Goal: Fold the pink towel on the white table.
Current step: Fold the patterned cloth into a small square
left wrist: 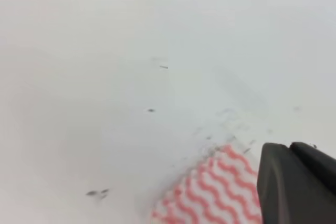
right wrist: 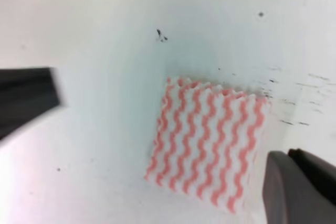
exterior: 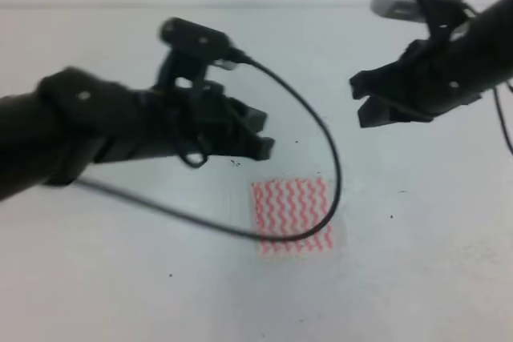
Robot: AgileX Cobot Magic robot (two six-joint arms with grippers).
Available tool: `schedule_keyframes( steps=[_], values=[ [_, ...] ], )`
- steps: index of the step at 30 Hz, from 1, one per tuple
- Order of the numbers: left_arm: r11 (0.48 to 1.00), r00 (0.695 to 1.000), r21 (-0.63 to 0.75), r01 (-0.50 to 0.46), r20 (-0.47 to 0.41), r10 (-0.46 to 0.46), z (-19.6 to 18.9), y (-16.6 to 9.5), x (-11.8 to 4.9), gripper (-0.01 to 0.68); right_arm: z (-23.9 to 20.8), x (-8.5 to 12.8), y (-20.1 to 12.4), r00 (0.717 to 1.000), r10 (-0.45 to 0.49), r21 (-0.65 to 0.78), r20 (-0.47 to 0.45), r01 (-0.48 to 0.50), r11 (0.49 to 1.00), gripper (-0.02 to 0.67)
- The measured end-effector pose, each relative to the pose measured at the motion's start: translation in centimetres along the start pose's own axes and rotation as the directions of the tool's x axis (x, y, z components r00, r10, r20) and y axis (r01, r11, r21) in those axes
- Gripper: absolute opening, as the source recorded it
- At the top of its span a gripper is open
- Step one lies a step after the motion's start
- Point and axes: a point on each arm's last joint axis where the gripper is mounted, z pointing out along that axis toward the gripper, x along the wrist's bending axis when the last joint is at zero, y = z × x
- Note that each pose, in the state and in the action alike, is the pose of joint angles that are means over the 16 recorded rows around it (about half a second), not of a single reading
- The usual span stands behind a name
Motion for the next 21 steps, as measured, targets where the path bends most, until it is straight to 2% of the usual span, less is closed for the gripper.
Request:
schedule_keyframes(
  steps=[5, 10, 16, 21],
  values=[
    [0.991, 0.987, -0.137, -0.008, -0.160, -0.014, -5.7, -1.1, -0.9, -0.004, -4.7, 0.7, -3.1, 1.000, -0.010, -0.145, -0.006, 0.009, 0.989, -0.016],
    [0.960, 0.960, -0.280, -0.021, -0.273, -0.059, -11.4, -3.4, -2.3, -0.004, -9.0, 1.0, -7.0, 1.000, -0.024, -0.307, -0.016, 0.018, 0.951, -0.015],
    [0.897, 0.932, -0.441, -0.033, -0.337, -0.132, -17.0, -7.7, -4.2, -0.003, -12.3, 0.8, -11.9, 0.999, -0.049, -0.457, -0.022, 0.033, 0.889, -0.015],
    [0.844, 0.924, -0.534, -0.044, -0.343, -0.169, -19.5, -11.8, -5.5, -0.002, -13.6, 0.1, -15.7, 0.998, -0.064, -0.545, -0.022, 0.042, 0.837, -0.017]
  ],
)
